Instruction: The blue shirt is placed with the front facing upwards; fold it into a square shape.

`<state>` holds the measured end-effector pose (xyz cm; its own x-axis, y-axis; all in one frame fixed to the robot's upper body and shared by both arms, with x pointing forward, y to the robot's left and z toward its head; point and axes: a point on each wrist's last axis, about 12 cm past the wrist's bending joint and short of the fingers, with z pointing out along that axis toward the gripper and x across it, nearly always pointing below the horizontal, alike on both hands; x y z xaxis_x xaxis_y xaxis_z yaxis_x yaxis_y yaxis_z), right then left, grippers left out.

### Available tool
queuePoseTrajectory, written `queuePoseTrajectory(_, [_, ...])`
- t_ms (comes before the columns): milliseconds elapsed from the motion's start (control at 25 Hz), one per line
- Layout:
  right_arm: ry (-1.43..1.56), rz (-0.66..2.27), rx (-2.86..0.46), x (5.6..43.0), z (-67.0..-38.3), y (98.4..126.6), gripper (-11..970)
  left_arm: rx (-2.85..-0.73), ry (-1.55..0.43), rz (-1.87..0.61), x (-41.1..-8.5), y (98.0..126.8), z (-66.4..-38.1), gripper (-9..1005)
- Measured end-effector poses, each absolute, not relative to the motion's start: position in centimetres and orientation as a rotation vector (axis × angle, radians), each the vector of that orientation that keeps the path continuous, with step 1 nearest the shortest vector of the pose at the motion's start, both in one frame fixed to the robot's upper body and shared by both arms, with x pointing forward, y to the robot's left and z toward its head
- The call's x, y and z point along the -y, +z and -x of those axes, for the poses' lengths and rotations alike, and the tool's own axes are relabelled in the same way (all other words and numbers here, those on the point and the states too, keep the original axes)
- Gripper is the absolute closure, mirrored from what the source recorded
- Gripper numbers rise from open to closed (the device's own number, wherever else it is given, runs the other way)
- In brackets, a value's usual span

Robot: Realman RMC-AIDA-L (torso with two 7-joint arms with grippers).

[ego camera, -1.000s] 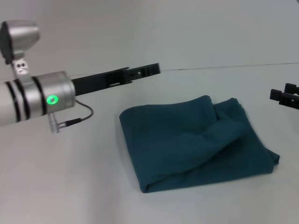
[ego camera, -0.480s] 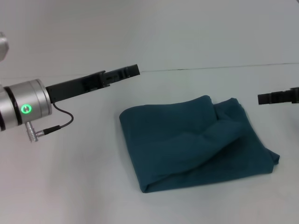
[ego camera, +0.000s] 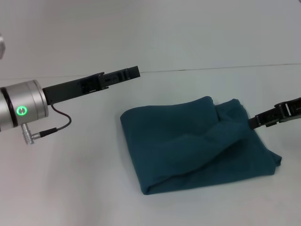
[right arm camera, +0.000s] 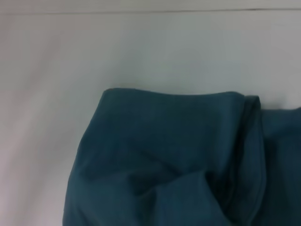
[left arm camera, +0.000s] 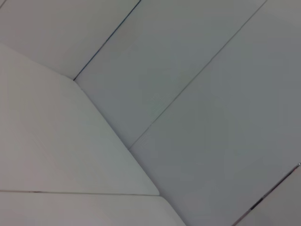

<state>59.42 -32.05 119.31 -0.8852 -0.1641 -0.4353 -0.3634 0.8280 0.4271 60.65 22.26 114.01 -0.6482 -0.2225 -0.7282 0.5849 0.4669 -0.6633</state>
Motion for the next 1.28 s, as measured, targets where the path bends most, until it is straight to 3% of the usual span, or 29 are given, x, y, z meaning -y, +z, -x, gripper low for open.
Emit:
queuePoseTrajectory(320, [0.7, 0.387, -2.602, 32.3, -59.6, 118.7, 288, -1.919, -1.256, -0.324, -23.6, 114.2, -60.4, 112])
queuePoseTrajectory(640, [0.692, 0.455, -2.564, 31.3, -60.3, 116.1, 289, -1.924, -1.231, -0.338, -25.0, 113.5, -59.6, 113])
queuePoseTrajectory(960, [0.703, 0.477, -2.526, 30.3, -61.1, 114.0, 291, -1.921, -1.232, -0.336, -25.1, 113.7, -59.7, 114])
queuePoseTrajectory(1280, [0.75, 0.451, -2.519, 30.2, -61.0, 113.8, 317, -1.914, -1.229, -0.34, -24.8, 113.8, -59.9, 114])
